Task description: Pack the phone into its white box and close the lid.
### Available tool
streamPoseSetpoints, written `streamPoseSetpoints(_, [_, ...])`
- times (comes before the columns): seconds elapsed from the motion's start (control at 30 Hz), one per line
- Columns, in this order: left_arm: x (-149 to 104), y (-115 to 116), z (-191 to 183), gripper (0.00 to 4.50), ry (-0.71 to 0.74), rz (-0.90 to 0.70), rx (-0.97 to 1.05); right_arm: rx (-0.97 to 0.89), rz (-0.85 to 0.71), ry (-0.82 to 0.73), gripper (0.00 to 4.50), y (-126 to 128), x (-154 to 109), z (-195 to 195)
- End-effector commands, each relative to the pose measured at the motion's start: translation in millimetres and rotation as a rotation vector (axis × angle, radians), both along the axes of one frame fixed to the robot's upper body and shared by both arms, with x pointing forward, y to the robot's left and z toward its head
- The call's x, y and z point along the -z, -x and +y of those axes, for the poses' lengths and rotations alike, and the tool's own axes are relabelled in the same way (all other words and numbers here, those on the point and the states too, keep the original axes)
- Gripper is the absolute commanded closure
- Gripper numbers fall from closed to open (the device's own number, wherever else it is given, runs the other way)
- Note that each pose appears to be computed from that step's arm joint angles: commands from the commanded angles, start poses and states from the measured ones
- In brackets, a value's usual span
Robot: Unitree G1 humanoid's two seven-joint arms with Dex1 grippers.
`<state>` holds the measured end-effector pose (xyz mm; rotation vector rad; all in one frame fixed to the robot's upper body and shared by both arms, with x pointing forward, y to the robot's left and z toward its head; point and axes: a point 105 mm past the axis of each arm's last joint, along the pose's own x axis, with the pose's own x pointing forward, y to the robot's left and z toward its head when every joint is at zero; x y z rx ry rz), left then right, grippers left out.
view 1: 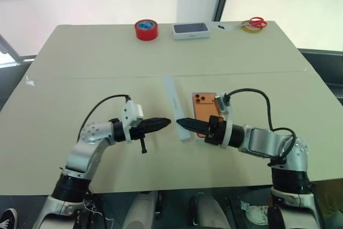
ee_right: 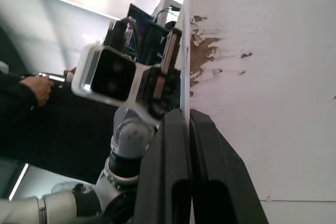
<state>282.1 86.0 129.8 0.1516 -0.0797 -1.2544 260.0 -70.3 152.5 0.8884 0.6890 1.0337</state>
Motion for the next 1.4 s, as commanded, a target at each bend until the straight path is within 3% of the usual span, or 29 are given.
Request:
streamPoseSetpoints(0.03, [4,-11,-10,4.40,-0.014,-0.044,-0.049,-0.004,0.025,-0.012,4.50,2,-1,-2])
streamPoseSetpoints(0.33, [15,-19,-30,4.40,0.004,-0.031,-0.025,0.151,0.048,0.050,4.50,-26,5,-22])
streamPoseSetpoints(0.4, [20,-23,-36,4.40,-0.008,-0.035,-0.015,0.190,0.098,0.005,4.50,-32,8,-27])
streamPoseSetpoints(0.5, [21,-30,-48,4.50,0.009,-0.035,-0.009,0.201,0.096,0.054,3.56,-30,15,-32])
streamPoseSetpoints(0.67, [19,-33,-65,4.50,0.020,-0.047,0.031,0.276,-0.019,0.105,1.06,-36,-1,-63])
streamPoseSetpoints(0.9, [11,-37,-89,4.50,0.069,-0.044,0.060,0.344,-0.324,0.480,1.06,-43,-16,-125])
streamPoseSetpoints(0.93, [12,-37,-89,4.50,0.066,-0.046,0.064,0.350,-0.421,0.574,1.06,-46,-19,-130])
streamPoseSetpoints(1.03, [13,-38,-83,4.50,0.048,-0.054,0.070,0.407,-0.554,0.641,1.06,-58,-28,-139])
streamPoseSetpoints(1.13, [8,-42,-71,4.50,0.040,-0.061,0.052,0.404,-0.634,0.733,1.96,-63,-18,-138])
streamPoseSetpoints(1.23, [4,-49,-52,4.50,0.009,-0.078,0.018,0.397,-0.753,0.883,3.60,-70,-7,-134])
streamPoseSetpoints(1.3, [10,-53,-42,4.50,-0.054,-0.084,0.000,0.399,-0.814,0.968,4.45,-75,-1,-136])
streamPoseSetpoints(1.4, [25,-57,-36,4.50,-0.149,-0.076,-0.015,0.385,-0.872,1.065,4.45,-79,5,-141])
